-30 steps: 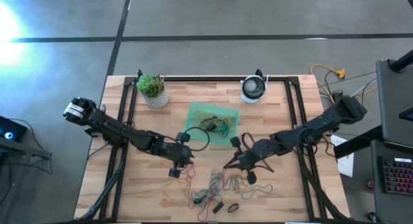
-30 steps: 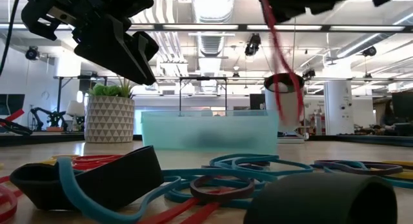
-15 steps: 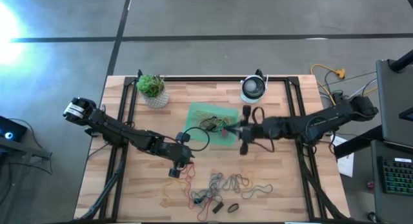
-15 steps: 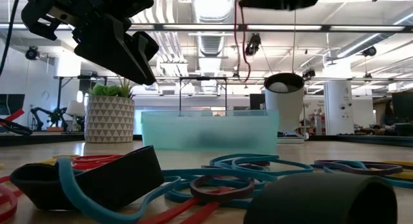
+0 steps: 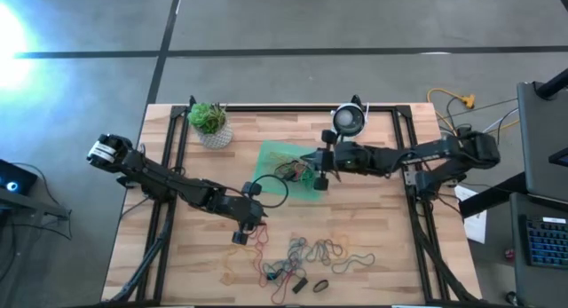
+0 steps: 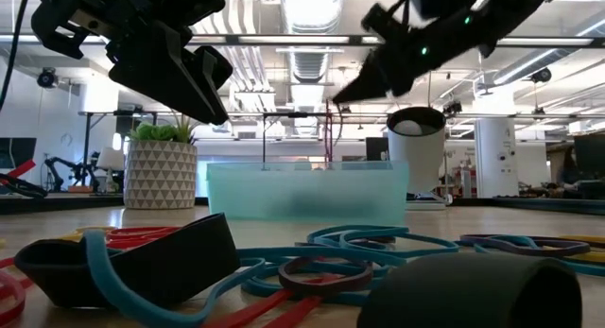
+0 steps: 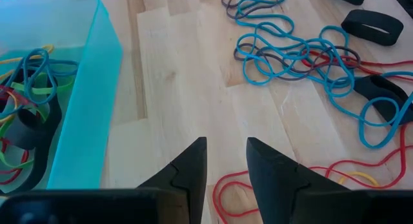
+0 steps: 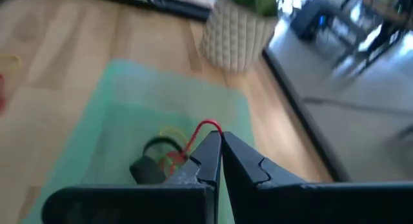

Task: Pick and place rubber bands into bin
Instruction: Put the red rubber band into the green bin, then put the yellow rubber band into the green bin

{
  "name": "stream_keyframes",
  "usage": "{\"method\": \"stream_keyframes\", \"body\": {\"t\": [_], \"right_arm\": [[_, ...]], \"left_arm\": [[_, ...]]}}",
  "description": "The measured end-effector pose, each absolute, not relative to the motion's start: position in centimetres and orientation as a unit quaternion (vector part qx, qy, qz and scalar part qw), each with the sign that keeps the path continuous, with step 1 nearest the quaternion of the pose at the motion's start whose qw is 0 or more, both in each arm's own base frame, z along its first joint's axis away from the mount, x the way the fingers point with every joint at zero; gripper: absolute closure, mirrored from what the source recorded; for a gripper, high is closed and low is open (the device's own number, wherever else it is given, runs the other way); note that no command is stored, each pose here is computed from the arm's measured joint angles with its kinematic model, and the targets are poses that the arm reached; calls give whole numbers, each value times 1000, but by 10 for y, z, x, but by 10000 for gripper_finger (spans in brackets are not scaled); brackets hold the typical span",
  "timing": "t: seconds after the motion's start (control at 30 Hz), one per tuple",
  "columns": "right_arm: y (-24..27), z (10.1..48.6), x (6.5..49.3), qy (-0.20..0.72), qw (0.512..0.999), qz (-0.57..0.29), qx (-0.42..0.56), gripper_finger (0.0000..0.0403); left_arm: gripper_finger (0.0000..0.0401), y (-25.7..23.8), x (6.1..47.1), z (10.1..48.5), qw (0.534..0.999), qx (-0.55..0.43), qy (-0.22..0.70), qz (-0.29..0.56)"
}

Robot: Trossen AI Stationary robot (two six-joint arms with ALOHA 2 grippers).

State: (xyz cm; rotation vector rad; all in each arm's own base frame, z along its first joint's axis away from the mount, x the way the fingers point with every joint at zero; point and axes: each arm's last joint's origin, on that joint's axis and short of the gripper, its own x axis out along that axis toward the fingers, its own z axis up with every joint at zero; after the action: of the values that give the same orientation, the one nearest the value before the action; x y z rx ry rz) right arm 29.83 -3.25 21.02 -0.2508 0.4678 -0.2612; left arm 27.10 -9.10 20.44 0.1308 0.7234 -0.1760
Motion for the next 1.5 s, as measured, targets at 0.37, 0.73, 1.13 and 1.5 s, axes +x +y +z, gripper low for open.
{"method": "stream_keyframes", "body": {"t": [0.37,0.73,1.13,1.5], "right_arm": [[-38,190,305,268,949,-135,-98,310],[-10,205,292,273,958,11,-87,257],[49,203,282,276,948,140,-79,279],[62,202,279,277,946,154,-71,301]], "left_arm": [[307,-91,271,204,929,64,354,-86],[307,-91,265,196,918,46,383,-91],[307,-89,242,180,855,-8,515,-53],[307,-91,239,165,823,-20,567,-37]]}}
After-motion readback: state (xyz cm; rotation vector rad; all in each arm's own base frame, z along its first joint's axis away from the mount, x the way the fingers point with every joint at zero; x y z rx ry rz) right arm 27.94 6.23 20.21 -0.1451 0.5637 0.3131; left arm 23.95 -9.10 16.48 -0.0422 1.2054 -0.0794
